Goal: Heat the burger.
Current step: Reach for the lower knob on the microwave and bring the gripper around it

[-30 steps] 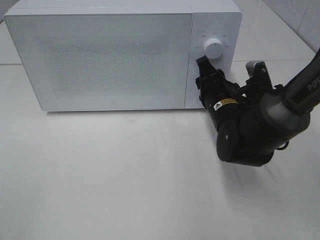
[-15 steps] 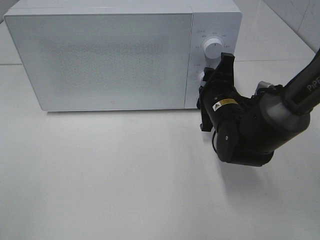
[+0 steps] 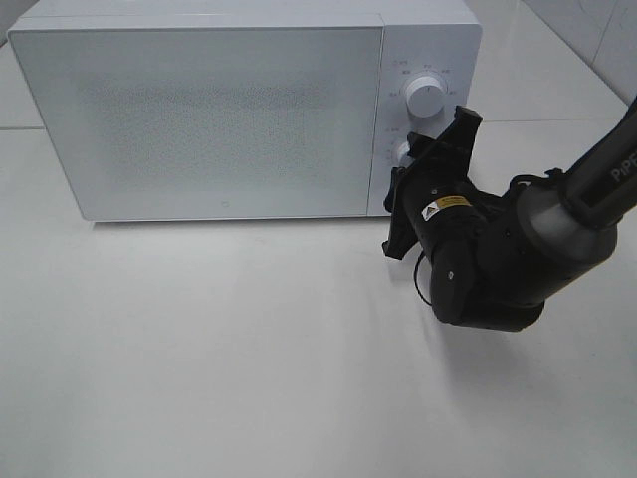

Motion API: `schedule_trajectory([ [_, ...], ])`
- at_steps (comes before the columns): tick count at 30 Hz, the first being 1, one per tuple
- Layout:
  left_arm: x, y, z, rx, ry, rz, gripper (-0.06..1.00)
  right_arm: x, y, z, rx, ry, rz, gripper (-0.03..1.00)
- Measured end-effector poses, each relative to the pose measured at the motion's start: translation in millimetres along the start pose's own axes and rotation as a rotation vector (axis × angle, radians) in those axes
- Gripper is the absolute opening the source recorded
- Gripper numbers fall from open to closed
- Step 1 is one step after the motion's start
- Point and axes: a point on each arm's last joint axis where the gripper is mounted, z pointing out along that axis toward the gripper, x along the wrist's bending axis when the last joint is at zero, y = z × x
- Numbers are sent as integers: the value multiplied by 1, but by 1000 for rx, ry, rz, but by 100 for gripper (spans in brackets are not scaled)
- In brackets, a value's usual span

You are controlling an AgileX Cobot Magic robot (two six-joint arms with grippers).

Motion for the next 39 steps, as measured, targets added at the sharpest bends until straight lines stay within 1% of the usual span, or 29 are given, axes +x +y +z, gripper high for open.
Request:
schedule_trajectory([
  [22, 0, 0, 0, 0, 0, 0, 99, 0, 0, 0, -2, 1, 3, 44],
  [26, 0, 0, 0, 0, 0, 0, 99, 0, 0, 0, -8, 2, -8, 44],
  [31, 0, 0, 0, 0, 0, 0, 99, 0, 0, 0, -36, 5, -57, 44],
  [38, 0, 0, 0, 0, 0, 0, 99, 1, 1, 0, -58, 6, -78, 44],
  [39, 0, 0, 0, 0, 0, 0, 99, 2, 0, 0, -59, 0, -99, 46],
])
